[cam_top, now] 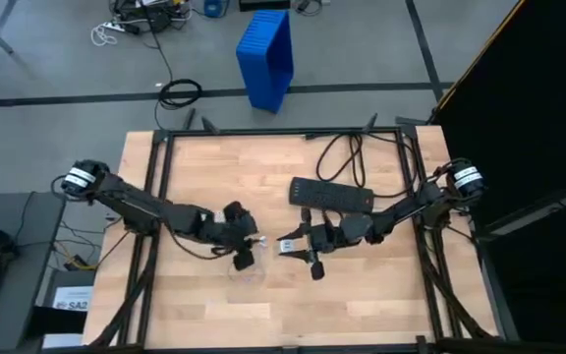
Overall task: Insert USB
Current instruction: Insert the white charger cable into the white charger adapter
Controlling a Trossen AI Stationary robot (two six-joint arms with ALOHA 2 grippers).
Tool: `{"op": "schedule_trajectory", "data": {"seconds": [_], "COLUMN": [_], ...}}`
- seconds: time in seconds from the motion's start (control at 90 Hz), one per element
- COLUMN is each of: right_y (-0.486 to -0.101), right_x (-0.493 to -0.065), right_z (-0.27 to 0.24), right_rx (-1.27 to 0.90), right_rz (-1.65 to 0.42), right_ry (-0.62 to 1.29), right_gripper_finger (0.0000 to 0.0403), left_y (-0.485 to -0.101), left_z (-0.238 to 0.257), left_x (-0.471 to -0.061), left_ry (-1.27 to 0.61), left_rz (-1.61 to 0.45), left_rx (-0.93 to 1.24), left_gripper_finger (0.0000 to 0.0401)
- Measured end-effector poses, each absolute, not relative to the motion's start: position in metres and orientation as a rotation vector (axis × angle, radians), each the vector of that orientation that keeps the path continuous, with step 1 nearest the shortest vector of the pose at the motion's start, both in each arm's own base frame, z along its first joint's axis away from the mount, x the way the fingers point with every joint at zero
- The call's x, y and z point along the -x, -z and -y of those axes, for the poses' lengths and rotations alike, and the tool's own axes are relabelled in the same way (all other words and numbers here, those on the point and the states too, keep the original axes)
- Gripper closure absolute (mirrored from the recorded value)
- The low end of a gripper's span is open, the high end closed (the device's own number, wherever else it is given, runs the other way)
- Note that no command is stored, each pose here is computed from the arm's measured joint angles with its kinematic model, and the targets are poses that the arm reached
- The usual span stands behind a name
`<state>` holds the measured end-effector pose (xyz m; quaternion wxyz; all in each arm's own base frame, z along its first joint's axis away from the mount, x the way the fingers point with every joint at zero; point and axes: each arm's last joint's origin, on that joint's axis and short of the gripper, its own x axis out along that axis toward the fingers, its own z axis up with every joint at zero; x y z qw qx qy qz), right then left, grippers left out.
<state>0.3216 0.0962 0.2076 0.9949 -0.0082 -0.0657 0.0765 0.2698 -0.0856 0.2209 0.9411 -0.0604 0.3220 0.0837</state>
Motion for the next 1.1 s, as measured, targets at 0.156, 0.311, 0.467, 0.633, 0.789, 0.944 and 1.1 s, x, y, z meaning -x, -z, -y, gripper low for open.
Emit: {"op": "schedule_trajectory", "data": {"seconds": [0.156,0.311,0.467,0.633,0.789,0.944,1.1], "right_y": [-0.197,-0.195,-0.196,-0.196,-0.193,-0.192,-0.191], "right_x": [-0.306,-0.299,-0.299,-0.299,-0.300,-0.300,-0.300], "right_z": [-0.082,-0.077,-0.077,-0.077,-0.077,-0.077,-0.077], "right_rx": [-0.039,-0.063,-0.061,-0.060,-0.056,-0.060,-0.058], "right_rz": [0.199,0.245,0.251,0.248,0.221,0.215,0.203], "right_ry": [-0.142,-0.161,-0.178,-0.182,-0.179,-0.180,-0.179], "right_gripper_finger": [0.0285,0.0285,0.0285,0.0285,0.0285,0.0285,0.0285], "left_y": [-0.233,-0.230,-0.221,-0.219,-0.223,-0.223,-0.225], "left_z": [0.099,0.102,0.092,0.085,0.085,0.086,0.089], "left_x": [-0.278,-0.300,-0.317,-0.327,-0.328,-0.328,-0.327], "left_ry": [-0.148,-0.123,-0.153,-0.056,-0.029,0.008,0.045], "left_rz": [-0.470,-0.321,-0.262,-0.209,-0.172,-0.170,-0.155], "left_rx": [0.076,0.025,0.021,0.064,0.050,0.057,0.068], "left_gripper_finger": [0.0245,0.0227,0.0222,0.0221,0.0221,0.0219,0.0204]}}
